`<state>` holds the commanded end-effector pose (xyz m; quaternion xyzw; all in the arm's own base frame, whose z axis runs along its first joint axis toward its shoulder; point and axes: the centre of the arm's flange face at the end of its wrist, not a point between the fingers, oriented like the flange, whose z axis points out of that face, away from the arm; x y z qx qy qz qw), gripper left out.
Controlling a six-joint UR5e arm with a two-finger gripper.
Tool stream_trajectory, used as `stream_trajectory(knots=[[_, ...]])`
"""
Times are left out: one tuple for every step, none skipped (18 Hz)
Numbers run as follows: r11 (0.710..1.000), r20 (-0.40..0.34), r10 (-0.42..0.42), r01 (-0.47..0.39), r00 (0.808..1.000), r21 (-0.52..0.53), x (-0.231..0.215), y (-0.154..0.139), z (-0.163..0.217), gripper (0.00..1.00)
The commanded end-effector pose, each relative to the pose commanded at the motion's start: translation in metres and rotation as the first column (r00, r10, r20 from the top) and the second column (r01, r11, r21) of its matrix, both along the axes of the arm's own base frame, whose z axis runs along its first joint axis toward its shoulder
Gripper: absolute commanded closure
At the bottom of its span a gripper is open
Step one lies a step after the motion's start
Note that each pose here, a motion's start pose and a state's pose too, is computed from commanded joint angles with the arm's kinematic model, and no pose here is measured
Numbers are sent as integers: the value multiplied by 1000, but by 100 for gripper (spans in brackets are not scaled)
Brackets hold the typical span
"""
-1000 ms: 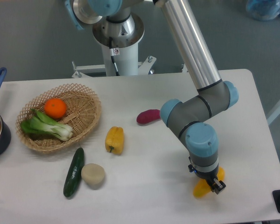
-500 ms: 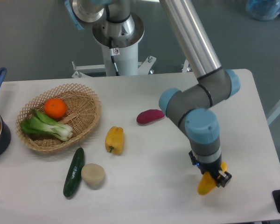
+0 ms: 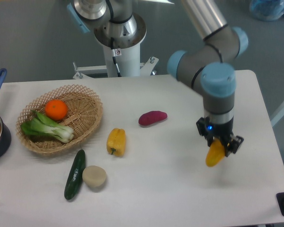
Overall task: Pick up the mango from the table
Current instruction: 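Lift the grasped mango up off the table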
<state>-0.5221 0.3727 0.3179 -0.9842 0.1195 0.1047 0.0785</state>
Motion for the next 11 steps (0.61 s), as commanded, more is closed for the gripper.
stream_trajectory(knots=[[1000,17,0,0,1000,-7,1,-2,1,46],[1000,33,1,0,999,-16,3,-4,2,50],[1000,41,-12,13,999,-23,3,-7,0,50],[999,42,-21,22,999,-24,3,-7,0,50],[1000,41,-17,18,999,-22,1,-9,1,51],[1000,42,-14,15,999,-22,1,-9,1,51],[1000,41,-13,14,999,-20,1,-9,1,50],[1000,36,-16,17,999,-19,0,-10,3,50],[1000,33,-9,9,999,-18,-4,-15,4,49],[1000,30,1,0,1000,-17,-8,-19,8,49],[1000,29,2,-1,1000,-15,-8,-20,12,49]])
